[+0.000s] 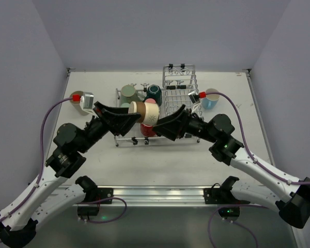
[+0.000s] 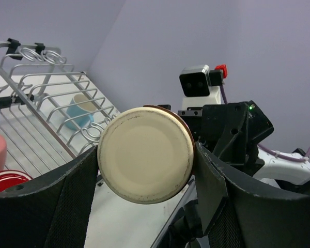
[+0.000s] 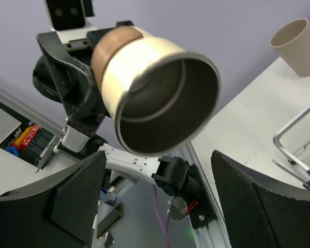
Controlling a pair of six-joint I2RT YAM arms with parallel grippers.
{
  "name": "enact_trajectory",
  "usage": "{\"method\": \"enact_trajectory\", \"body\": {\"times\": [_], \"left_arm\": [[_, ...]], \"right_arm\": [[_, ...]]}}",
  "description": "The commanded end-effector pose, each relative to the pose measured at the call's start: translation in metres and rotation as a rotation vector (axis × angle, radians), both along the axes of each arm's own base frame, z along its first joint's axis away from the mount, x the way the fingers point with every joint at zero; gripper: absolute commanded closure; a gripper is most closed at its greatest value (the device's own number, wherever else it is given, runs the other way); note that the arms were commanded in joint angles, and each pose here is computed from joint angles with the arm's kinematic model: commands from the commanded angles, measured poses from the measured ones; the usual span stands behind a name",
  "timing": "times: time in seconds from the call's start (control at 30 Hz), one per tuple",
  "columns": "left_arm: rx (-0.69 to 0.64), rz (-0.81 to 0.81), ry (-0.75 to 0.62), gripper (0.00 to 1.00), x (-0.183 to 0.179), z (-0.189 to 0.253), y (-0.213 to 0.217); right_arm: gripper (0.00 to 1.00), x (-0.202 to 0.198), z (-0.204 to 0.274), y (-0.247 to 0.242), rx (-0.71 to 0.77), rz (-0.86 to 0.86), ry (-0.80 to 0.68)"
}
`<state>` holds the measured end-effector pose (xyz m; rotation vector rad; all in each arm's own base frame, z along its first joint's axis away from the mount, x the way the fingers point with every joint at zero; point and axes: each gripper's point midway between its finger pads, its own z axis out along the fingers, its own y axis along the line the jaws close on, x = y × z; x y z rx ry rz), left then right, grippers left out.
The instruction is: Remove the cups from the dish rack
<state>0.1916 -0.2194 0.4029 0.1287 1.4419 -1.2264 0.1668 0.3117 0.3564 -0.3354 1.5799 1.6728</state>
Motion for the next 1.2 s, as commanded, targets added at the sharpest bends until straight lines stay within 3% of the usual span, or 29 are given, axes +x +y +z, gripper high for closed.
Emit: {"method": "enact_trajectory", "body": {"times": [0.0,0.37,0.47,0.6,0.63,0.67,0.7,0.77,0.8,0.9,0.93,0.97,1.03,1.17], "left_arm": [[-0.082,-0.069,-0.054,0.63,-0.012,0.022,-0.004],[-0.084,-0.127,-0.021,0.64,-0.013,0.008,-0.015],[-0.076,-0.144,-0.01,0.62,-0.013,0.003,-0.019],[-0.057,-0.142,-0.019,0.55,-0.013,0.0,-0.019],[-0.051,-0.135,-0.022,0.5,-0.012,0.0,-0.018],[-0.044,-0.125,-0.034,0.43,-0.013,0.002,-0.016],[-0.002,-0.084,-0.03,0.24,-0.008,-0.004,-0.012],[0.046,-0.031,-0.028,0.05,-0.007,-0.003,-0.001],[0.071,0.033,-0.057,0.01,-0.002,0.001,0.008],[0.198,0.163,-0.042,0.0,0.005,-0.012,0.034],[0.231,0.199,-0.041,0.0,0.007,-0.012,0.042],[0.302,0.229,0.005,0.0,0.009,-0.03,0.049],[0.401,0.307,0.02,0.0,0.015,-0.048,0.066],[0.562,0.365,0.091,0.0,0.018,-0.102,0.084]], "right_arm": [[0.16,-0.006,0.052,0.001,0.098,0.014,-0.125],[0.18,0.002,0.06,0.007,0.098,-0.018,-0.157],[0.34,0.002,0.071,0.008,0.141,-0.008,-0.173],[0.77,0.005,0.079,0.009,0.156,-0.021,-0.179],[0.96,0.006,0.078,0.008,0.148,-0.032,-0.179],[1.0,0.009,0.081,0.003,0.152,-0.071,-0.177],[1.0,0.013,0.072,0.002,0.12,-0.092,-0.154],[1.0,0.022,0.059,-0.007,0.04,-0.173,-0.14],[1.0,0.026,0.056,-0.012,0.01,-0.208,-0.139],[1.0,0.046,0.04,-0.04,-0.151,-0.388,-0.141],[1.0,0.054,0.053,-0.055,-0.173,-0.463,-0.164],[1.0,0.062,0.029,-0.069,-0.317,-0.513,-0.152],[1.0,0.093,0.035,-0.119,-0.426,-0.732,-0.142],[1.0,0.133,-0.001,-0.211,-0.687,-0.987,0.017]]}}
